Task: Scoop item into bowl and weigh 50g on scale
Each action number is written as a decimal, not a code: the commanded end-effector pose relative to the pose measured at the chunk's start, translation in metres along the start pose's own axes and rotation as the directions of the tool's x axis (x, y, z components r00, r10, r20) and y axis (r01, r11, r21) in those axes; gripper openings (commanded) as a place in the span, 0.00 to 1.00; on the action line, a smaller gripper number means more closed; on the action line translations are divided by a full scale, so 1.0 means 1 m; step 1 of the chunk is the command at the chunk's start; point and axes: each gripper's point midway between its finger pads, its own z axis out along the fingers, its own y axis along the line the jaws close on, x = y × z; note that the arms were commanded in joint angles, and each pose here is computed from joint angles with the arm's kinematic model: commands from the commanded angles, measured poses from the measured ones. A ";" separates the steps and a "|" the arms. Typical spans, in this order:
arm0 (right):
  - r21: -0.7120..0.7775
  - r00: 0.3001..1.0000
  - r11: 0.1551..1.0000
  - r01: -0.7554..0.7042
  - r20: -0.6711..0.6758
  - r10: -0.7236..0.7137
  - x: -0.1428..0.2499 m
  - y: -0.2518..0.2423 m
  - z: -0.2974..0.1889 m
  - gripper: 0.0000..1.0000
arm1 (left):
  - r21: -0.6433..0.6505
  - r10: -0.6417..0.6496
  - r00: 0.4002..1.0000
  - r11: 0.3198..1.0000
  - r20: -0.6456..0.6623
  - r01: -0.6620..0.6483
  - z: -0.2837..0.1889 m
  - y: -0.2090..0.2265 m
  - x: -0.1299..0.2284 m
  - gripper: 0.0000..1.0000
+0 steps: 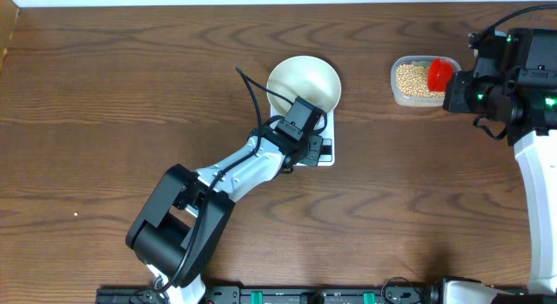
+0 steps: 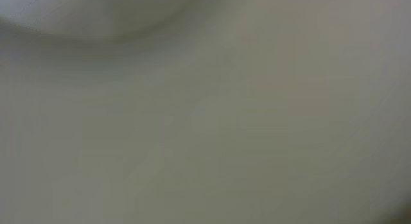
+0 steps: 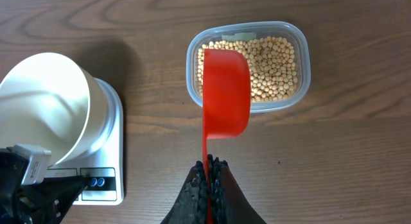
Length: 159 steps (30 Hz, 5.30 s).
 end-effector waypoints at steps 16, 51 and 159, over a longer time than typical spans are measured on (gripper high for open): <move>0.007 1.000 1.000 0.014 0.011 -0.014 -0.005 -0.002 -0.002 0.01 | -0.035 0.047 0.998 0.998 -0.032 -0.049 0.009 -0.005 0.013 0.07; 0.006 1.000 1.000 0.019 0.024 -0.019 -0.008 -0.002 -0.002 0.01 | 0.015 -0.034 0.955 0.999 0.293 0.031 -0.175 0.007 -0.054 0.07; 0.098 0.955 0.993 -0.068 0.294 0.037 -0.083 -0.025 0.019 0.01 | 0.072 0.552 0.827 0.825 0.105 -0.560 -0.161 0.060 -0.011 0.55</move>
